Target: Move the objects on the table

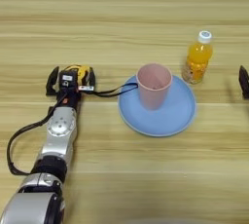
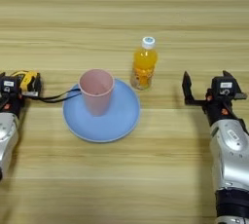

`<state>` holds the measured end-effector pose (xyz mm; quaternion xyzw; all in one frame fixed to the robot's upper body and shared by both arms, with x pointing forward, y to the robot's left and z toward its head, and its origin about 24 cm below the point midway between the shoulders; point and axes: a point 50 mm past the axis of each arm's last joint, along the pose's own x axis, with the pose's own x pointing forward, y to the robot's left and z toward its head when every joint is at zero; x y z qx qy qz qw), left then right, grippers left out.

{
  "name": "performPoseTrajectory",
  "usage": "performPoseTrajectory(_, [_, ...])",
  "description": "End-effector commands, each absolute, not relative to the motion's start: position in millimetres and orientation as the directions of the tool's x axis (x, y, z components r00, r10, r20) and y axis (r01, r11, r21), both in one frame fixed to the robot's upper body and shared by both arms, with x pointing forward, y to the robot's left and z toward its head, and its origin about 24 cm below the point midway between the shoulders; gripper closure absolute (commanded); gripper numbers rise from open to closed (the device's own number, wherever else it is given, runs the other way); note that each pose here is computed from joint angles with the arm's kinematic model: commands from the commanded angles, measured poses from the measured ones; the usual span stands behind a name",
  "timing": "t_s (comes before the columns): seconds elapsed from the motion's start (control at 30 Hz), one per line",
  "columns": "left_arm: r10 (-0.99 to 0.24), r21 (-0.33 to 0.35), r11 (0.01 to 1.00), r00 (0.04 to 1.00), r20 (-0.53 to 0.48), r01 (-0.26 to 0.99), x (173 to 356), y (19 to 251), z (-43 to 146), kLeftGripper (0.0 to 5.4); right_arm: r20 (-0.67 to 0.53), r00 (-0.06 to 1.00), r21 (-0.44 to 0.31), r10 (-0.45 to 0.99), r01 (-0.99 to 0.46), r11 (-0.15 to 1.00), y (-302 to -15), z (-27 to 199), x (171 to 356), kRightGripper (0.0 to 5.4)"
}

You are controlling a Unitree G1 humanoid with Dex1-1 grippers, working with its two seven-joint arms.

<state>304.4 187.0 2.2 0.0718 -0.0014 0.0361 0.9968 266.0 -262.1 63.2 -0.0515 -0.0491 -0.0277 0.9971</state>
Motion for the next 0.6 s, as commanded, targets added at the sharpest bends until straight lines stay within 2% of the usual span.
performPoseTrajectory(0.03, [0.082, 0.16, 0.984, 0.996, -0.019, -0.078, 306.9, 189.4, -0.2, 0.0, 0.123, 0.992, -0.105, -0.042, 0.055, 0.993, -261.3, 68.6, 270.4, 0.02])
performPoseTrajectory(0.43, [0.08, 0.126, 0.99, 0.991, -0.11, -0.066, 307.8, 190.5, -13.7, 0.0, 0.125, 0.991, -0.098, -0.038, 0.05, 0.994, -259.5, 68.6, 271.5, 0.02])
performPoseTrajectory(0.6, [0.076, 0.101, 0.993, 0.99, -0.121, -0.064, 308.2, 194.4, -15.1, 0.51, 0.127, 0.991, -0.092, -0.036, 0.048, 0.995, -256.9, 67.7, 272.0, 0.0])
